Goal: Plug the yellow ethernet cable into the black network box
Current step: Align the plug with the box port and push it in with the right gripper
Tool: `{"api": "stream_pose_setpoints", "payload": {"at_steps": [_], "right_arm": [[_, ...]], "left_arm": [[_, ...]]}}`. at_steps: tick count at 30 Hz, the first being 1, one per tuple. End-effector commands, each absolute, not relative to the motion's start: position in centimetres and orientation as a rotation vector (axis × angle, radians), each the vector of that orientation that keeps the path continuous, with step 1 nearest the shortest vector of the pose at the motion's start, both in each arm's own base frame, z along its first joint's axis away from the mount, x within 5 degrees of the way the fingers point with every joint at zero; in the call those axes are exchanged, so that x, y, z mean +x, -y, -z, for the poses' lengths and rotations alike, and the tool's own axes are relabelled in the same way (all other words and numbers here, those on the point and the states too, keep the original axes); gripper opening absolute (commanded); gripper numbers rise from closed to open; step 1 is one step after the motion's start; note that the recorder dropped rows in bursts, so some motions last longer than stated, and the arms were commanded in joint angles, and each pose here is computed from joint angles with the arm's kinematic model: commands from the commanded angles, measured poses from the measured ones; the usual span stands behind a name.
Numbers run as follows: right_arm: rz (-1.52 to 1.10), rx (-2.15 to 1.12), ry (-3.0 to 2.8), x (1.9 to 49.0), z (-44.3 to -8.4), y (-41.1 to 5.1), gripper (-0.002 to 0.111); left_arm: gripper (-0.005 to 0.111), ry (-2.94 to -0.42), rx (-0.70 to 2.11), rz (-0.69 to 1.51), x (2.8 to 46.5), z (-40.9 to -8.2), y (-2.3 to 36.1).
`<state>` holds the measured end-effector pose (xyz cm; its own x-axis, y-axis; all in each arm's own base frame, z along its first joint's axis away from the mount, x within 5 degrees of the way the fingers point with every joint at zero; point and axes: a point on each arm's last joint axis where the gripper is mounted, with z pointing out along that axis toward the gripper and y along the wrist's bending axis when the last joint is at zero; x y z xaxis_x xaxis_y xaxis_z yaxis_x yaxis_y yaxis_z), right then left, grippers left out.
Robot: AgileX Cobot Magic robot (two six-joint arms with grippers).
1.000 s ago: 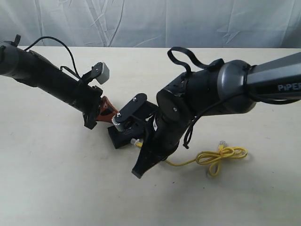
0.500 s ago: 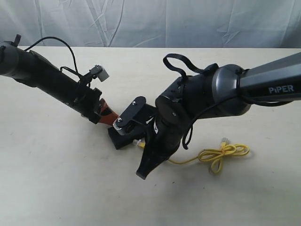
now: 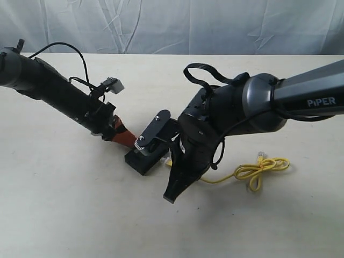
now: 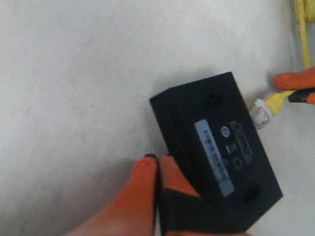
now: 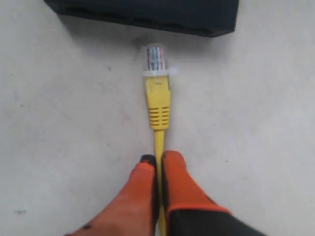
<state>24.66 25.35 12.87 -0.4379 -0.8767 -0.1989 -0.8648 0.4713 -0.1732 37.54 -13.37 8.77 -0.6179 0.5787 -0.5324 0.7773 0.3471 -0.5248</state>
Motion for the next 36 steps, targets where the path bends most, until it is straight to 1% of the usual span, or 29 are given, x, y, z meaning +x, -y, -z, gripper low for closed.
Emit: {"api": "stream_pose_setpoints", "payload": {"at_steps": [1, 9, 14, 20, 36], "right_arm": [[0.047, -1.481, -2.425, 24.9, -13.0, -25.6, 0.0], [0.035, -1.481, -2.413, 24.9, -13.0, -25.7, 0.0], [0.081, -1.594, -2.409, 24.6, -12.9, -25.3, 0.0], [0.009, -1.538, -2.377, 24.8, -13.0, -25.9, 0.0], [0.053, -1.614, -2.364, 24.8, -12.6, -25.7, 0.0]], "left_arm": [[0.0, -2.342, 1.215, 1.077, 38.0, -8.7, 13.4], [0.0, -2.338, 1.227, 1.105, 37.8, -8.8, 13.5], [0.0, -2.272, 1.311, 1.161, 37.3, -9.0, 13.8], [0.0, -2.249, 1.359, 1.132, 37.1, -8.9, 14.8], [0.0, -2.249, 1.36, 1.129, 37.0, -8.9, 14.9]]}}
